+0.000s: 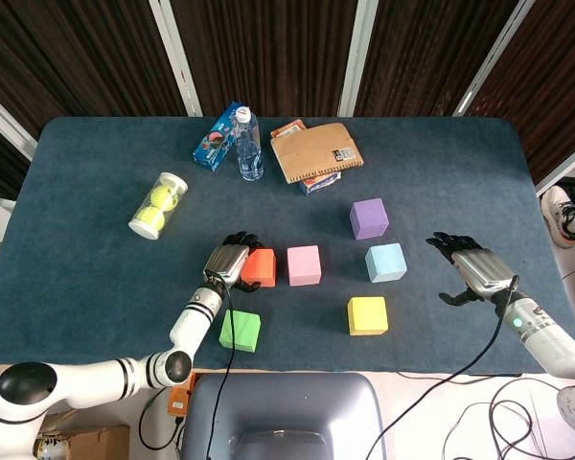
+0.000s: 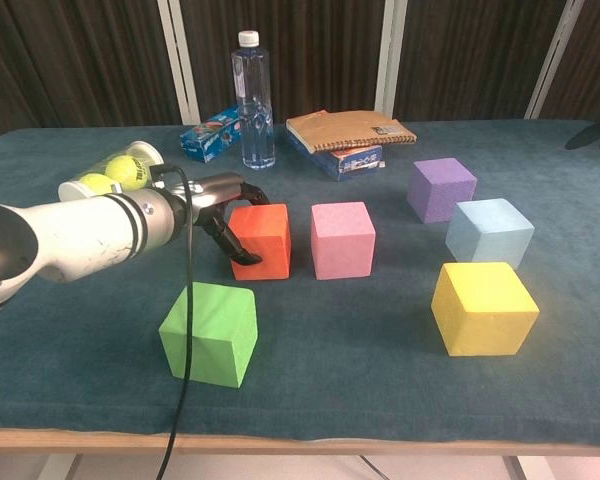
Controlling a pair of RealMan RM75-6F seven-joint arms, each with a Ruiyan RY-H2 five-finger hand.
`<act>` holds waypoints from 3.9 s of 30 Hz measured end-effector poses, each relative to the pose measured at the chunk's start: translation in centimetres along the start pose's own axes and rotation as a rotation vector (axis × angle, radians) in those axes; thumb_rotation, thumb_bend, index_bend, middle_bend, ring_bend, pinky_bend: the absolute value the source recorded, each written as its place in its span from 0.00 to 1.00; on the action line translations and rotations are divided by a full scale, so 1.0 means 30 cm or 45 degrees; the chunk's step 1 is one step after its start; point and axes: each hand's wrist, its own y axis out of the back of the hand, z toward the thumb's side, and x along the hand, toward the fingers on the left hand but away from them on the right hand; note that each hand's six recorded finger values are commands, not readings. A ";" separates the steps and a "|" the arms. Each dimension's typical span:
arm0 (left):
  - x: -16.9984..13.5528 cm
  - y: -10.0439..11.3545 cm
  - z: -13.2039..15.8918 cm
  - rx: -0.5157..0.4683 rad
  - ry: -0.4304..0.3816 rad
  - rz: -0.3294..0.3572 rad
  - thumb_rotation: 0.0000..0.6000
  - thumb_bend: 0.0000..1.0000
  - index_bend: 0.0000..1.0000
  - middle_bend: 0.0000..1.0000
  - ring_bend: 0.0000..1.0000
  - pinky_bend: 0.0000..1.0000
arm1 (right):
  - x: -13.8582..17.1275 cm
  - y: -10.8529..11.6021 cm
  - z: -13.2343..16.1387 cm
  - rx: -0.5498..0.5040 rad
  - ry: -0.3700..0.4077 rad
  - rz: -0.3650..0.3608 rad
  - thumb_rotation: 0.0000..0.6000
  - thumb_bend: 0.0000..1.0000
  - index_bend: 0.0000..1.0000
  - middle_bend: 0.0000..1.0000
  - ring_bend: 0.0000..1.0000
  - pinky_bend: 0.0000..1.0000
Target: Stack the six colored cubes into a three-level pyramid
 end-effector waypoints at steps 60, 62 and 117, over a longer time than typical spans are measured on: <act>0.036 0.007 0.033 -0.106 -0.055 0.119 0.86 0.12 0.17 0.13 0.02 0.10 | 0.033 0.029 -0.025 -0.023 -0.012 -0.016 1.00 0.20 0.00 0.00 0.00 0.00; 0.037 0.001 0.034 -0.107 -0.055 0.114 0.86 0.12 0.17 0.13 0.02 0.10 | 0.032 0.030 -0.024 -0.024 -0.011 -0.016 1.00 0.20 0.00 0.00 0.00 0.00; -0.083 -0.038 0.146 -0.215 -0.207 0.099 0.84 0.10 0.17 0.13 0.02 0.10 | 0.060 0.034 0.020 0.022 0.003 -0.020 1.00 0.20 0.00 0.00 0.00 0.00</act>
